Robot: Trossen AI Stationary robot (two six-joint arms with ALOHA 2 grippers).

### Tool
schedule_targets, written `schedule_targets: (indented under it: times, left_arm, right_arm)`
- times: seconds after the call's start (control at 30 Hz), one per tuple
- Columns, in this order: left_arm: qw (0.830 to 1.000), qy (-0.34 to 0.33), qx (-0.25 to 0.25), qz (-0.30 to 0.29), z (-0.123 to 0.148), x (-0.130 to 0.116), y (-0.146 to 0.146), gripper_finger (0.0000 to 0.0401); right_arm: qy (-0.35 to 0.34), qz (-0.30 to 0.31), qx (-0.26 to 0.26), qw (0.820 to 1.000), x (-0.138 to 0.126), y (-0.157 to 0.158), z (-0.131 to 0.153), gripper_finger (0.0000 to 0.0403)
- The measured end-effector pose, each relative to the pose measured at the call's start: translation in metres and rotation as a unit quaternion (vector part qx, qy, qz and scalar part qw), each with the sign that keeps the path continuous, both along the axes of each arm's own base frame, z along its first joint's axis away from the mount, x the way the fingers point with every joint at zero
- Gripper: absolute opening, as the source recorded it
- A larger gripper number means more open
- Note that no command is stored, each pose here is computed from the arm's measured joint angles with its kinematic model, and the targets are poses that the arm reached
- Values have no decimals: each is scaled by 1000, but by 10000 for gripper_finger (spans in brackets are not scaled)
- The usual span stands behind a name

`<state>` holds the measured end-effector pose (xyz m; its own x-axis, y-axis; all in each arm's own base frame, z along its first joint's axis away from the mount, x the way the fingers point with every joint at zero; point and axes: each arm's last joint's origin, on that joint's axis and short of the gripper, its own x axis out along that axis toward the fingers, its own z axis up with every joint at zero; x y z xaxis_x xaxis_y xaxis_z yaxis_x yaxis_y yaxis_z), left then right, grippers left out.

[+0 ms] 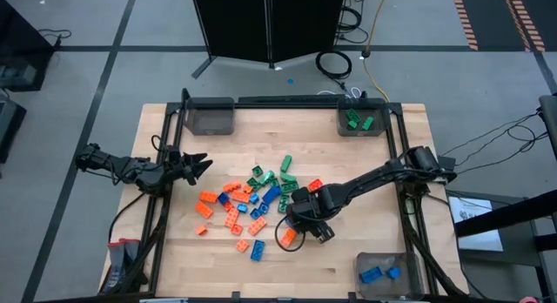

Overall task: Sort blocks
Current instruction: Put the blue game piece into the bottom black bin

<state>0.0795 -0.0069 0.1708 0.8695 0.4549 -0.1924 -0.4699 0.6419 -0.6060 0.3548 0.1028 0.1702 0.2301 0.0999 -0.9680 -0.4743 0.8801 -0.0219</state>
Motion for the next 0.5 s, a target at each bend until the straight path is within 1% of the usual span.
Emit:
schedule_targets:
  times: [0.07, 0.23, 0.5]
  left_arm:
    - [1000, 0, 0, 0, 0, 0, 0, 303]
    - [1000, 1, 1, 0, 0, 0, 0, 303]
    - [1000, 2, 0, -2, 0, 0, 0, 303]
  right_arm:
    - [-5, -4, 1, 1000, 3, -3, -1, 247]
    - [7, -3, -4, 1000, 3, -7, -6, 247]
    - [24, -17, 5, 1000, -2, -8, -14, 246]
